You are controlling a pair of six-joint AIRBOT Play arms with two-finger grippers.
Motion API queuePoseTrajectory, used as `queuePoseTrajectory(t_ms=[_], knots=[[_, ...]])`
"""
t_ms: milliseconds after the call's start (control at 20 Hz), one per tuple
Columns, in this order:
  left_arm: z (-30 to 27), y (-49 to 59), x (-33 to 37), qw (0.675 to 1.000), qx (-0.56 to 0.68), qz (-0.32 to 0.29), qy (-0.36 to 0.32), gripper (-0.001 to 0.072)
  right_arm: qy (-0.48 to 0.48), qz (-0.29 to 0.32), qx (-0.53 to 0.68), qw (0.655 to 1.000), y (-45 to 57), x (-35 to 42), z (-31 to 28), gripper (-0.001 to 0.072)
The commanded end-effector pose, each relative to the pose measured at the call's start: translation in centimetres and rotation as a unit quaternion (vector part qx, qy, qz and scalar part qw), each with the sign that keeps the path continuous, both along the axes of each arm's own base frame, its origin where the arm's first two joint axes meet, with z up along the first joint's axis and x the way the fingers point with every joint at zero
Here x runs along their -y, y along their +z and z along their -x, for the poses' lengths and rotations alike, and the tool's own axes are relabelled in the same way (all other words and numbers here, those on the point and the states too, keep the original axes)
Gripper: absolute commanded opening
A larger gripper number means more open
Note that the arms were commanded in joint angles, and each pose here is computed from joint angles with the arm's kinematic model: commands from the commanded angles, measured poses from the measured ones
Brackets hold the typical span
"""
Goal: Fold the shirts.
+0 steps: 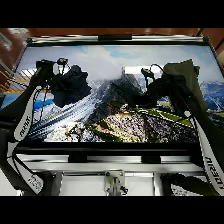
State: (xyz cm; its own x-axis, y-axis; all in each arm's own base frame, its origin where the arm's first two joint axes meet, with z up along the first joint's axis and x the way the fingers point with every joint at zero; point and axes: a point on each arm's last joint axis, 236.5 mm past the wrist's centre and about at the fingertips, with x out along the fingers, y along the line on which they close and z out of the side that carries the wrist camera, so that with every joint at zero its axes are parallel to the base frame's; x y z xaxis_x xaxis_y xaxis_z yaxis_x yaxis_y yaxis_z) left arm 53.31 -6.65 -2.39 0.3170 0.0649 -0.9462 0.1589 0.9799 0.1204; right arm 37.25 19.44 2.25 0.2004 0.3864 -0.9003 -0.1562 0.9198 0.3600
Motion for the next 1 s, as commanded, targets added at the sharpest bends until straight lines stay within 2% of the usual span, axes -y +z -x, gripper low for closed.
queuePoseTrajectory(t_ms=[0, 100, 200, 400, 600, 850, 950], knots=[[-0.9, 10.4, 2.6, 0.995, 0.095, 0.016, -0.03, 0.0028, -0.01, -0.011, 0.052, 0.999, 3.2, 0.2, -0.7, 0.0613], [0.4, 19.8, 5.4, 0.98, 0.187, 0.039, -0.057, 0.0028, -0.009, 0.011, 0.106, 0.994, 6.4, 1.8, -0.6, 0.0613], [4.2, 27.6, 8.3, 0.959, 0.258, 0.069, -0.092, 0.0028, -0.019, 0.037, 0.164, 0.986, 10.1, 4.0, -0.2, 0.0613], [12.9, 35.1, 13.2, 0.929, 0.312, 0.127, -0.153, 0.0028, -0.093, 0.075, 0.281, 0.952, 18.5, 9.5, 1.9, 0.0613], [18.1, 30.2, 17.5, 0.948, 0.216, 0.137, -0.188, 0.0028, -0.139, 0.061, 0.341, 0.928, 23.6, 12.1, 4.9, 0.0613], [22.2, 16.4, 22.4, 0.969, 0.08, 0.11, -0.204, 0.0029, -0.136, 0.087, 0.273, 0.948, 20.8, 12.8, 7.2, 0.0613], [24.3, 12.3, 25.0, 0.967, 0.047, 0.146, -0.203, 0.0052, -0.128, 0.1, 0.246, 0.956, 19.3, 12.7, 7.1, 0.0614]])
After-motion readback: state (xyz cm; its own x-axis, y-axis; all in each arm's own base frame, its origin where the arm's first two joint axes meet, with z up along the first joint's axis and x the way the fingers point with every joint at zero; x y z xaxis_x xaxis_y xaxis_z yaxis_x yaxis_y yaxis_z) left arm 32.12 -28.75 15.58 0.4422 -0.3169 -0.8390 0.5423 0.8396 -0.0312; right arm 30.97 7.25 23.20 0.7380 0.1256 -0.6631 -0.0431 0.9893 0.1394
